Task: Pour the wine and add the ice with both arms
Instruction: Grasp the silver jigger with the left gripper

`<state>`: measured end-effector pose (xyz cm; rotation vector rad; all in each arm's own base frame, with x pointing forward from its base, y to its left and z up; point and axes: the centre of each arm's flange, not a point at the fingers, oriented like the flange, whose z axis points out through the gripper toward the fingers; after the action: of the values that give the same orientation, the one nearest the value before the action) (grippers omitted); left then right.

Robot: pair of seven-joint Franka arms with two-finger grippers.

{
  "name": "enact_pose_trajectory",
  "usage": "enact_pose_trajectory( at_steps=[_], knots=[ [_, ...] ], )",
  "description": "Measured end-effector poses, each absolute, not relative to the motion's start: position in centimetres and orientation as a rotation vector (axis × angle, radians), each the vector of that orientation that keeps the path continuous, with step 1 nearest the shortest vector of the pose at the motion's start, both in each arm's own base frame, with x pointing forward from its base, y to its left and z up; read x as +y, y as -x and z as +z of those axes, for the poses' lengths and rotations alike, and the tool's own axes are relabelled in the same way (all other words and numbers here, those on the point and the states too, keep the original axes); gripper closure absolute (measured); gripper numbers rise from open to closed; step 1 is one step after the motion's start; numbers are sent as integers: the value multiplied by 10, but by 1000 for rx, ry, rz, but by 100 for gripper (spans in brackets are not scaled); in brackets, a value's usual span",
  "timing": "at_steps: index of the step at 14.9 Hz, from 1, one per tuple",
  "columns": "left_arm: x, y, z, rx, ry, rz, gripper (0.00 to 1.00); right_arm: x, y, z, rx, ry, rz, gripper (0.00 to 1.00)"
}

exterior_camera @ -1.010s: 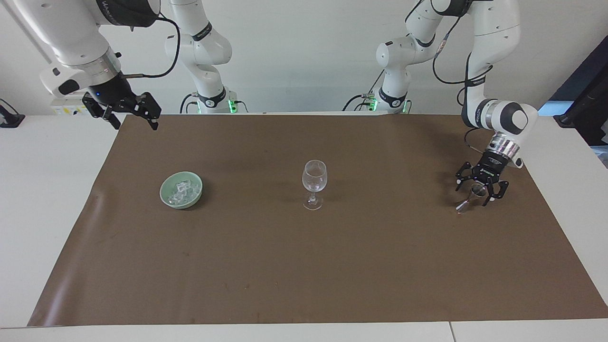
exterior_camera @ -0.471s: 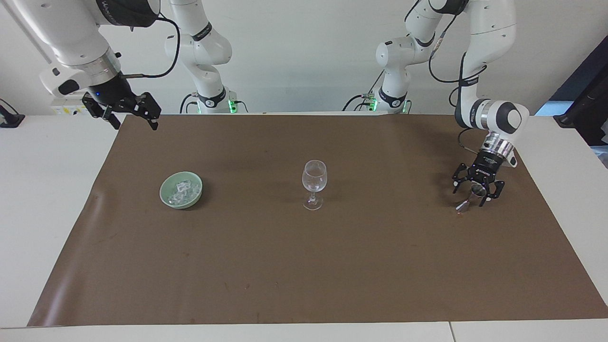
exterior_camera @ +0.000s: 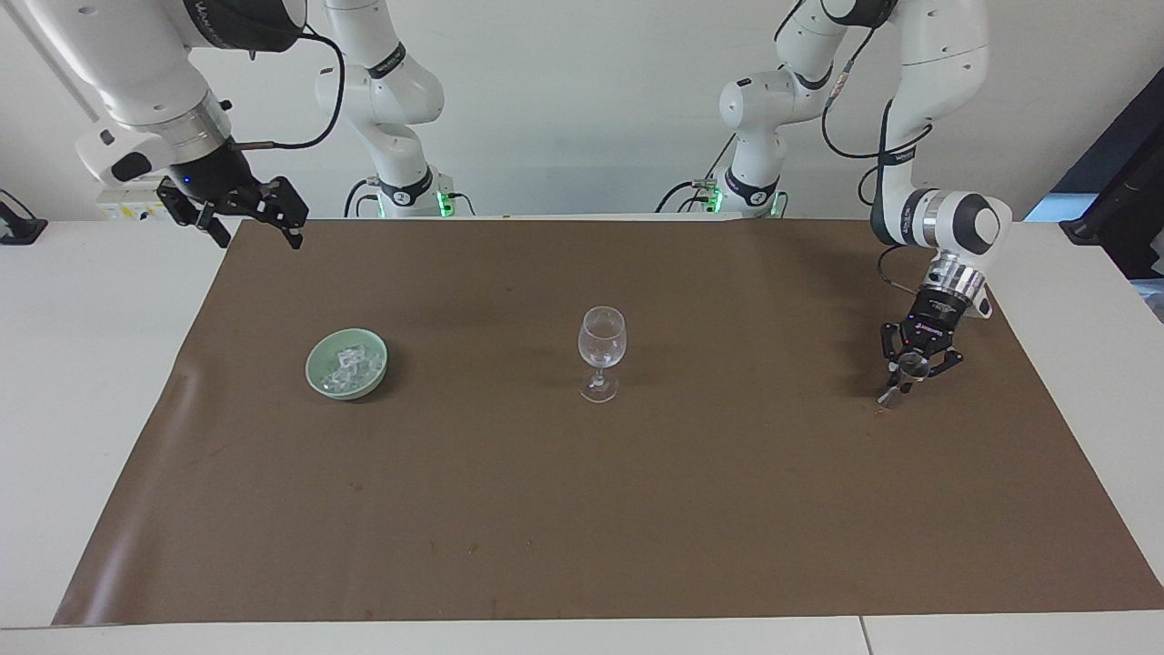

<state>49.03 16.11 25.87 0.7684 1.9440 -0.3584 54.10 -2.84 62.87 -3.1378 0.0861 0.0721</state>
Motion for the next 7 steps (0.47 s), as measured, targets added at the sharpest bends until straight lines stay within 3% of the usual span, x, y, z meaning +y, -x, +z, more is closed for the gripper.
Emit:
enact_pose_trajectory(
  at_steps=[7],
  knots=[
    [140, -499, 303, 1854, -808, -349, 79, -28, -541, 629, 86, 3138, 72, 0]
  ],
)
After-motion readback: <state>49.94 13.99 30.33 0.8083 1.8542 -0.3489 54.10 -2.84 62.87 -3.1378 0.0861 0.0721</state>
